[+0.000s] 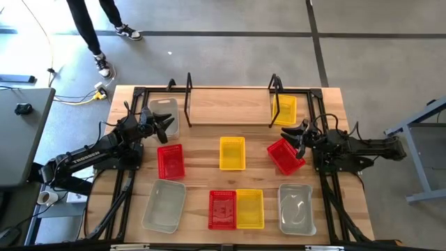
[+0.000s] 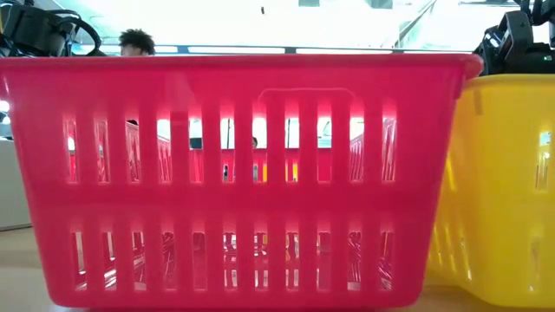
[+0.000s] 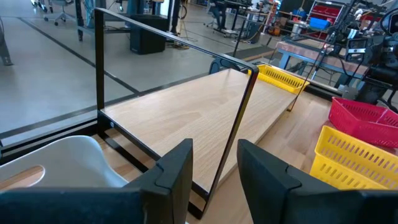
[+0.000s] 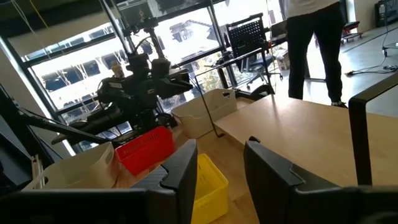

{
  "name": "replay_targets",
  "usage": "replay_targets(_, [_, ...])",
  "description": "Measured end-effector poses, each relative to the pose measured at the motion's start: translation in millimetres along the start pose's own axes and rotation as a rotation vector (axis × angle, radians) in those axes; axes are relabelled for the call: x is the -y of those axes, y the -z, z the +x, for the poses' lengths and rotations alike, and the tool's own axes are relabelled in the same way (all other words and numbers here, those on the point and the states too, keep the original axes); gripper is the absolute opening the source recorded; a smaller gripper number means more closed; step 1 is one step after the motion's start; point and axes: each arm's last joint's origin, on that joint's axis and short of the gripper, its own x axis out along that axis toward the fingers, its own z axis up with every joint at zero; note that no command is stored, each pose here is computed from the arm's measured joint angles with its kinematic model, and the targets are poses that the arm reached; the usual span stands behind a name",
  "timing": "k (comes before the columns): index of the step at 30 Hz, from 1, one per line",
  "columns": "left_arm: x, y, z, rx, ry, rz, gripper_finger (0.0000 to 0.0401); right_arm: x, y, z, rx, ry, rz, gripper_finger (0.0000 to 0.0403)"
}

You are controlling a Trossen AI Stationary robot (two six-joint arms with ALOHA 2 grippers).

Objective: Stack baskets on shelf by color

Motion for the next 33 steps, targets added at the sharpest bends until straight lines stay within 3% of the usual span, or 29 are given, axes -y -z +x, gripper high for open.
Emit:
replay_targets(5, [0.0,0.0,0.0,0.000,0.000,0.000,0.0117,0.4,-0.5,0.0,0.011,0.018,0.129,0.0117])
replay_targets(15, [0.0,0.1,0.0,-0.001,0.000,0.000,0.0117,0.4,-3.6,-0.1,0.051,0.035,0.172,0.0117])
replay_targets(18, [0.0,0.0,0.0,0.000,0.000,0.000,0.0117,-1.5,-9.7,-0.5,0.111,0.010,0.239,0.0117])
replay_targets(25, [0.0,0.0,0.0,0.000,0.000,0.000,0.0117,-6.7,-30.4,-4.4,0.266,-0.039,0.317,0.0117])
replay_targets(33, [0.0,0.0,0.0,0.000,0.000,0.000,0.0117,-20.4,-76.9,-8.8,0.266,0.011,0.248,0.0117])
